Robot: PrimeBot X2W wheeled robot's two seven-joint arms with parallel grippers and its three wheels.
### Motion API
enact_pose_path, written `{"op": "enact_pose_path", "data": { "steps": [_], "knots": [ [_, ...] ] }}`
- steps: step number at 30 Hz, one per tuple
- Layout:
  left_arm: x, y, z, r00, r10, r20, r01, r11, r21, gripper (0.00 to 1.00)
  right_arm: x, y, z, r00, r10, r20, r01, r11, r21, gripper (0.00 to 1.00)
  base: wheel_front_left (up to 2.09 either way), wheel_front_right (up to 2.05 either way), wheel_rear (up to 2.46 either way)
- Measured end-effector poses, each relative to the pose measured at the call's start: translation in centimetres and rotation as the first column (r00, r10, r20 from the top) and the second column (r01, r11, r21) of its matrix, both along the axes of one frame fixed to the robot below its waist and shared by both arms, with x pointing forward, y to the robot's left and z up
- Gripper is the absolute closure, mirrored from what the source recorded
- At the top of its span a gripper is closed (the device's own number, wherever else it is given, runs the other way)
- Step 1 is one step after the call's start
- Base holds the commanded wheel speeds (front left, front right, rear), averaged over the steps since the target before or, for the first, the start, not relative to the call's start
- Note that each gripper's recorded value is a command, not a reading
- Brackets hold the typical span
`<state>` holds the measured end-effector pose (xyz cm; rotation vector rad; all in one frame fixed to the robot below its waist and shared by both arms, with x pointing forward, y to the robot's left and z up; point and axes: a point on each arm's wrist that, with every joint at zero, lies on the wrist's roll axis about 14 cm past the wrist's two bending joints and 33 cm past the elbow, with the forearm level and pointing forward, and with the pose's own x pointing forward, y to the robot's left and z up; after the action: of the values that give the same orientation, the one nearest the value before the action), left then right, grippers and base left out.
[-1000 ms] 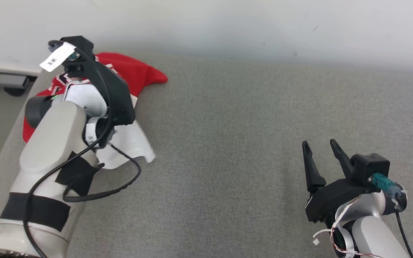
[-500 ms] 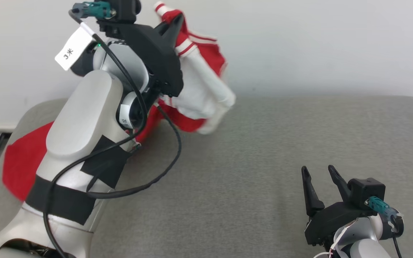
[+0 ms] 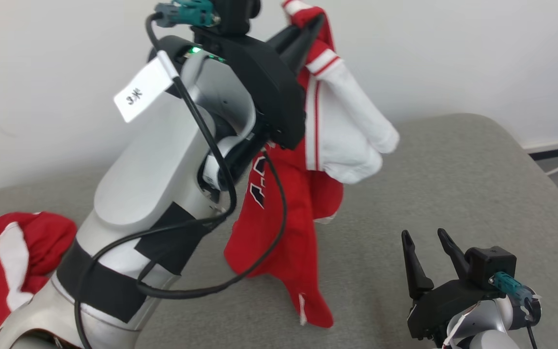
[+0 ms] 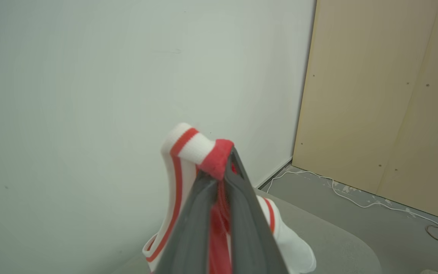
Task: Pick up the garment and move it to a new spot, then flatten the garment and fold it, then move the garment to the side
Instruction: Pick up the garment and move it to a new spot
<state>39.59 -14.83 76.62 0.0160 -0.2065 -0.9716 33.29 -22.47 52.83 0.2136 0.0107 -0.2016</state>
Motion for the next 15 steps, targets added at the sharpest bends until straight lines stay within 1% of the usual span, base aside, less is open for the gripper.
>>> {"op": "enact_pose_path", "data": {
  "steps": [5,12,15],
  "knots": [
    [-2.5,-3.3,0.1,0.993,-0.120,-0.013,0.120,0.992,-0.042,1.00,-1.1,-1.3,0.0,0.999,-0.046,-0.002,0.046,0.999,0.006,0.00,0.00,0.00,0.00],
    [-3.5,-6.0,0.5,0.984,-0.180,0.001,0.179,0.981,-0.074,1.00,-2.0,-2.8,0.5,0.995,-0.095,0.011,0.095,0.995,0.005,0.00,0.00,0.00,0.00],
    [-3.8,-6.8,1.6,0.980,-0.199,0.028,0.201,0.971,-0.127,1.00,-2.6,-3.5,0.2,0.993,-0.121,0.000,0.121,0.993,0.007,0.00,0.00,0.00,0.00]
  ]
}}
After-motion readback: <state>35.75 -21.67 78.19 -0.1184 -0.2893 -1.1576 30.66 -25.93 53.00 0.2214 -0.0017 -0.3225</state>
